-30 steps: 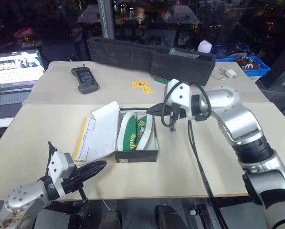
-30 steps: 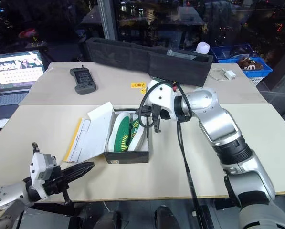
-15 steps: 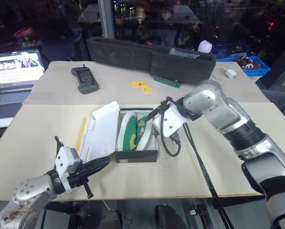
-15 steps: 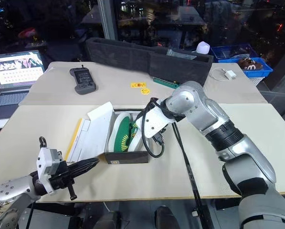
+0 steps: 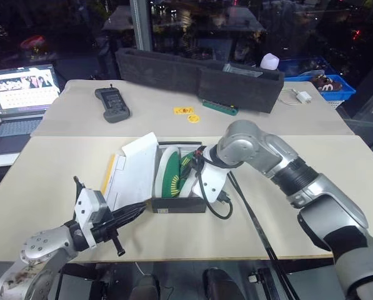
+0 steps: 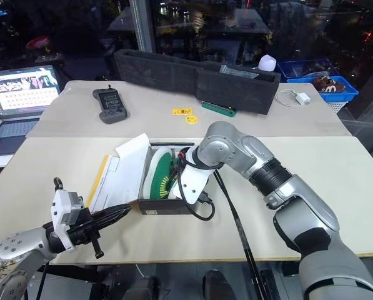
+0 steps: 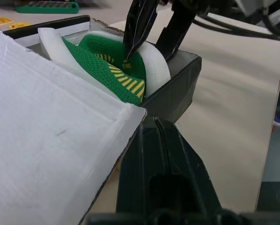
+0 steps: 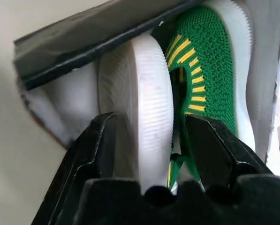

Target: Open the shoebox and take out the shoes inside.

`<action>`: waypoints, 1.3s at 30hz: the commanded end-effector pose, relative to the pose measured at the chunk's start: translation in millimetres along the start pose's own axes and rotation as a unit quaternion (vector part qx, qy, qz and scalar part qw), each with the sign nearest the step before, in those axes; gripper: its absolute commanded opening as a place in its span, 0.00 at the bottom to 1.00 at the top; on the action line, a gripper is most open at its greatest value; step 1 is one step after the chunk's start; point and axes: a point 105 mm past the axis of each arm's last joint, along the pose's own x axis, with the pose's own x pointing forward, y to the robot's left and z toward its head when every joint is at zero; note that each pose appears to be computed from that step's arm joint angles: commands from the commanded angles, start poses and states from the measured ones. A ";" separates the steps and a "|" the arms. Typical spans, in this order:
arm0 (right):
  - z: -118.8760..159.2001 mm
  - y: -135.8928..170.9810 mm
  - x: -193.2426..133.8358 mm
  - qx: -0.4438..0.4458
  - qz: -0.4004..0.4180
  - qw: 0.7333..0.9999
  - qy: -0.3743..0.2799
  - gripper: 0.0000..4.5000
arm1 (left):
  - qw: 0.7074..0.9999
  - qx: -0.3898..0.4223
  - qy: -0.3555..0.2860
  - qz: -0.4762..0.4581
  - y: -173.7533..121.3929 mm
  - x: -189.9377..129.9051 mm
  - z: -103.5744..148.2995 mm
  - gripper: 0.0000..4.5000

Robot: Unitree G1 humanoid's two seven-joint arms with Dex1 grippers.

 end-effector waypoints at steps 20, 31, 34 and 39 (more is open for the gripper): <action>5.1 -47.3 -56.9 0.054 -0.170 0.981 -0.073 0.08 | 1.000 0.006 -0.006 -0.007 1.6 -0.2 -6.7 0.00; -19.5 -46.4 -74.5 0.220 -0.234 0.940 -0.117 0.08 | 1.000 0.007 -0.003 -0.009 2.1 -2.7 -9.6 0.00; -24.5 -45.7 -77.7 0.251 -0.252 0.926 -0.124 0.08 | 1.000 0.007 -0.001 -0.009 1.9 -3.5 -9.7 0.00; -29.4 -45.7 -85.3 0.320 -0.298 0.886 -0.156 0.08 | 1.000 0.007 0.002 -0.010 1.4 -3.9 -8.9 0.00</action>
